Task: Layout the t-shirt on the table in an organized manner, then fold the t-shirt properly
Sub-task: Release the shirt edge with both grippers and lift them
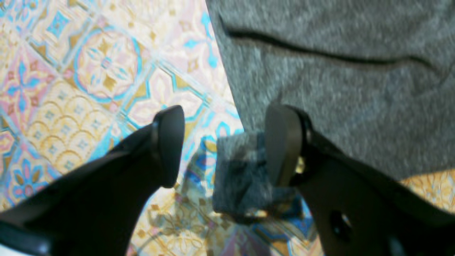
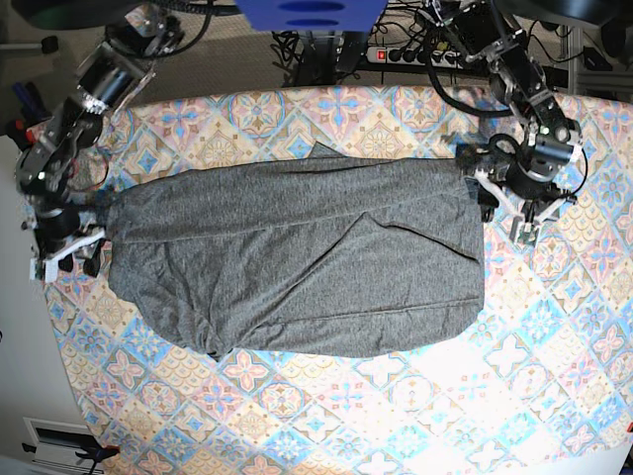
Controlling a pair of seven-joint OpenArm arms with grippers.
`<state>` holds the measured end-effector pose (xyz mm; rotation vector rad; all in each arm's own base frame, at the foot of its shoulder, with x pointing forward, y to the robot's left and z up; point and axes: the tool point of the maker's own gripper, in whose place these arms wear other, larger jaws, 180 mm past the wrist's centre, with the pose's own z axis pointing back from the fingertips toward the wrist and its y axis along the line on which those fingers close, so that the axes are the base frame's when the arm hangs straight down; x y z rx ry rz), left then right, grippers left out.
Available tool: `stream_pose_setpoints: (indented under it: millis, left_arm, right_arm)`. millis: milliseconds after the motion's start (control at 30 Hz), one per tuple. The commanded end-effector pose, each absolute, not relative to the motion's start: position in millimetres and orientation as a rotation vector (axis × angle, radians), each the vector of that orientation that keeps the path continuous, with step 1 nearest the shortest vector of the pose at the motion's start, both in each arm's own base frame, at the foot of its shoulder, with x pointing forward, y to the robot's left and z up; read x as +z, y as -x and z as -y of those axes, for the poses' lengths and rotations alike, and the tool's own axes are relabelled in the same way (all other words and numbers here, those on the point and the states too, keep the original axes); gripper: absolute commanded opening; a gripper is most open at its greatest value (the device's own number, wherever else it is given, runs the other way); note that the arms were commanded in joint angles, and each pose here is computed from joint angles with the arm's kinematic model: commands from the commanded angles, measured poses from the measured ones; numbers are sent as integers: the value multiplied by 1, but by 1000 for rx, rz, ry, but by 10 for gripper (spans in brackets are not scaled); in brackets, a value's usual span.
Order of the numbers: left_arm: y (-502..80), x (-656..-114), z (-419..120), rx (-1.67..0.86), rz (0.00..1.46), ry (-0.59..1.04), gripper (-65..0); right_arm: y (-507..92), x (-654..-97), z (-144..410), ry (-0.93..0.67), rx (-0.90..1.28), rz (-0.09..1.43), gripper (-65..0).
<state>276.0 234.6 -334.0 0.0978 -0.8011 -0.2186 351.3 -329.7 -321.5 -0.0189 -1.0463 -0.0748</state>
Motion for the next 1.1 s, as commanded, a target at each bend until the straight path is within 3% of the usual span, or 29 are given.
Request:
stream_pose_setpoints:
  millis: [0, 233, 433, 567, 833, 1067]
  left_arm:
    - [-288, -319, -228, -245, 864, -90, -300]
    - [-270, -335, -214, -309, 804, -62, -300]
    - [-226, -359, -214, -317, 701, -53, -299]
    - [-209, -369, -214, -316, 656, -45, -299]
    - [-207, -370, -215, -314, 651, -45, -299]
    - [-206, -372, -214, -309, 642, -42, -299]
  right_arm:
    - [-372, -294, 333, 12, -66, 1137, -345]
    - [-379, -291, 335, 1, -80, 1148, -345]
    - [-348, -315, 337, 23, -78, 1086, -345]
    - [-321, -308, 369, 81, -183, 1112, -343]
    - [-283, -321, 370, -75, -388, 1189, -344]
    - [-270, -369, 338, -322, -495, 1138, -345]
